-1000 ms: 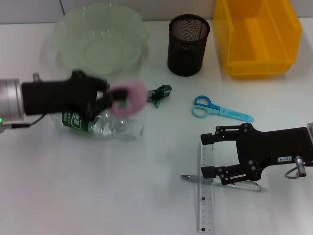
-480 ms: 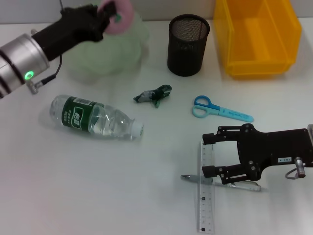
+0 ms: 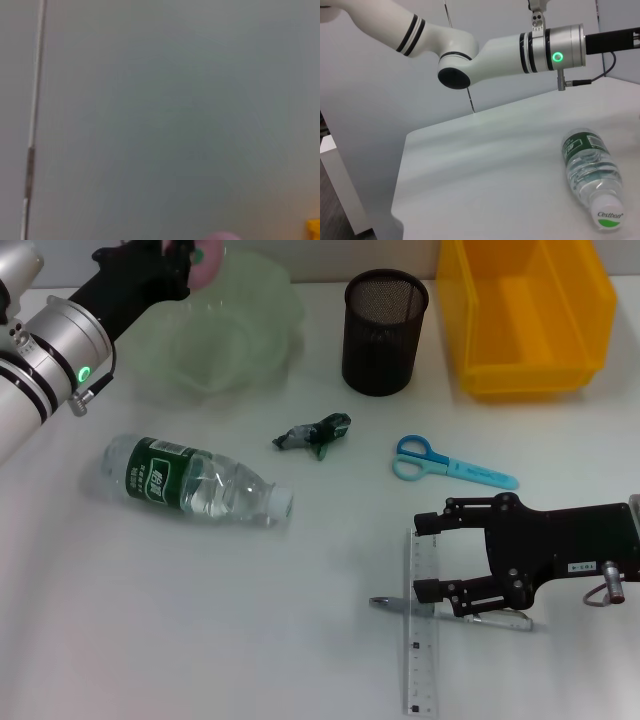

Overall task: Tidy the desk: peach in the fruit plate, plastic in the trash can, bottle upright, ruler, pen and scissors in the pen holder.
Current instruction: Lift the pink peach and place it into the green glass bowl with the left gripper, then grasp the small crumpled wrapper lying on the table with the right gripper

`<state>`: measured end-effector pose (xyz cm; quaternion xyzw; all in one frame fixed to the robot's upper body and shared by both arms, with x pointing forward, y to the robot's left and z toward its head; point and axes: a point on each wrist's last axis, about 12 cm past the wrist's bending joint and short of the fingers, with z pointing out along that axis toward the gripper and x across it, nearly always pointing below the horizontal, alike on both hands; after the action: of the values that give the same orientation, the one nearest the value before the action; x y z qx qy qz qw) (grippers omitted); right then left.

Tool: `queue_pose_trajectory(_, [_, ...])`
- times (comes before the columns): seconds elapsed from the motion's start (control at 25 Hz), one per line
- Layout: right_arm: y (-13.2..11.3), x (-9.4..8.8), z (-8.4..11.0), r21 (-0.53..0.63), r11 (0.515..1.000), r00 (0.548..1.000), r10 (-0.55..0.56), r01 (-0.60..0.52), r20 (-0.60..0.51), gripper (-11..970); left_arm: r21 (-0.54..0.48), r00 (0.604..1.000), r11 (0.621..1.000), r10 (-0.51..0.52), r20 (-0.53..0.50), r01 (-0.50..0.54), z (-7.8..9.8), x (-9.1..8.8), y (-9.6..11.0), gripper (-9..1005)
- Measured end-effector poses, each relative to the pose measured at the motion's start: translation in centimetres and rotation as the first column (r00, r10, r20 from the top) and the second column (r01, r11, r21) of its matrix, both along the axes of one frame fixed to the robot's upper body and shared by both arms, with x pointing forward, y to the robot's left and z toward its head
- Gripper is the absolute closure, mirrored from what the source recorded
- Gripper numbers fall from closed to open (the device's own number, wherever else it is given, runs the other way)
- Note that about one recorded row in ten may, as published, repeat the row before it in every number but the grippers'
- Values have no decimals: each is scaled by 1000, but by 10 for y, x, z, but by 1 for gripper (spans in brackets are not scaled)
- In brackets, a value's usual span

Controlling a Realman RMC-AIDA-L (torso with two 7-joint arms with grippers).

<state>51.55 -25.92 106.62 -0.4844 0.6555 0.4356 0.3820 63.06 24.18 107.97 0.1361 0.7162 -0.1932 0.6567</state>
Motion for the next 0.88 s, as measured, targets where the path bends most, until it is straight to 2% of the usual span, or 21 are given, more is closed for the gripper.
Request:
queue_pose_trajectory(0.2, [0, 0, 0, 0, 1000, 1000, 1, -1, 1, 170, 3, 1000, 1000, 23, -14, -23, -1, 2, 1, 926])
queue_pose_trajectory(0.52, [0, 1, 1, -1, 1000, 1000, 3, -3, 3, 170, -4, 999, 1000, 26, -18, -26, 0, 3, 1, 583])
queue_pose_trajectory(0.72, [0, 2, 2, -3, 1000, 1000, 3, -3, 6, 170, -9, 1000, 1000, 25, -15, -25, 0, 3, 1, 313])
queue_pose_trajectory(0.88, [0, 2, 2, -4, 1000, 1000, 2, -2, 6, 170, -9, 999, 1000, 29, -14, -29, 0, 3, 2, 259])
